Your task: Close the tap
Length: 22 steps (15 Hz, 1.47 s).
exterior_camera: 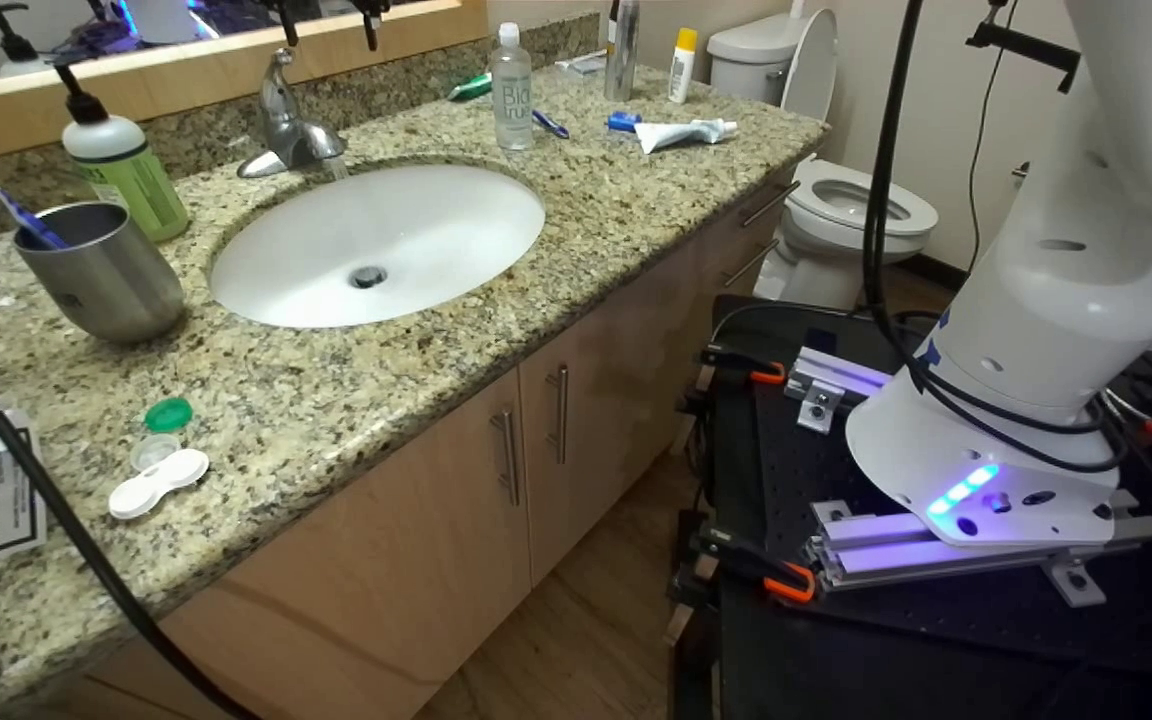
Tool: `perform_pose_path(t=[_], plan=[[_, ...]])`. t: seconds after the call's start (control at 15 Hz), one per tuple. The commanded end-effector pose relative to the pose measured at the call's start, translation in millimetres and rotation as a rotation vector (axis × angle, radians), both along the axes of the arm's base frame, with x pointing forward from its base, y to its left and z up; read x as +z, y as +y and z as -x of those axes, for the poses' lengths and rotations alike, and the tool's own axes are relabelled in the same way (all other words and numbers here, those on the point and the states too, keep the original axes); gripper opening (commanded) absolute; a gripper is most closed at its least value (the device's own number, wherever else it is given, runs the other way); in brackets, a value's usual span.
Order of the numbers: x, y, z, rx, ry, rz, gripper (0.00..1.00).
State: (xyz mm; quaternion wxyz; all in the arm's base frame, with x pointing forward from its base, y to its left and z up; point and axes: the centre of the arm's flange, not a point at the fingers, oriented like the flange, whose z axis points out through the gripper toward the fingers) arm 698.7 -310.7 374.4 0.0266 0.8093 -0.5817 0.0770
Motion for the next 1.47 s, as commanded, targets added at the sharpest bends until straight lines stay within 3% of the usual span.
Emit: perform_pose_path(t=[0.0,0.27,0.47,1.07,1.4], plan=[[-2,17,-11,0.042,0.039,-0.006,1.0],[1,19,-8,0.032,0.01,0.004,1.0],[-4,6,-7,0.026,0.04,-0.044,1.0],[-6,0,-8,0.087,0.112,-0.274,1.0],[-5,10,9,0.069,0.095,-0.23,1.0]])
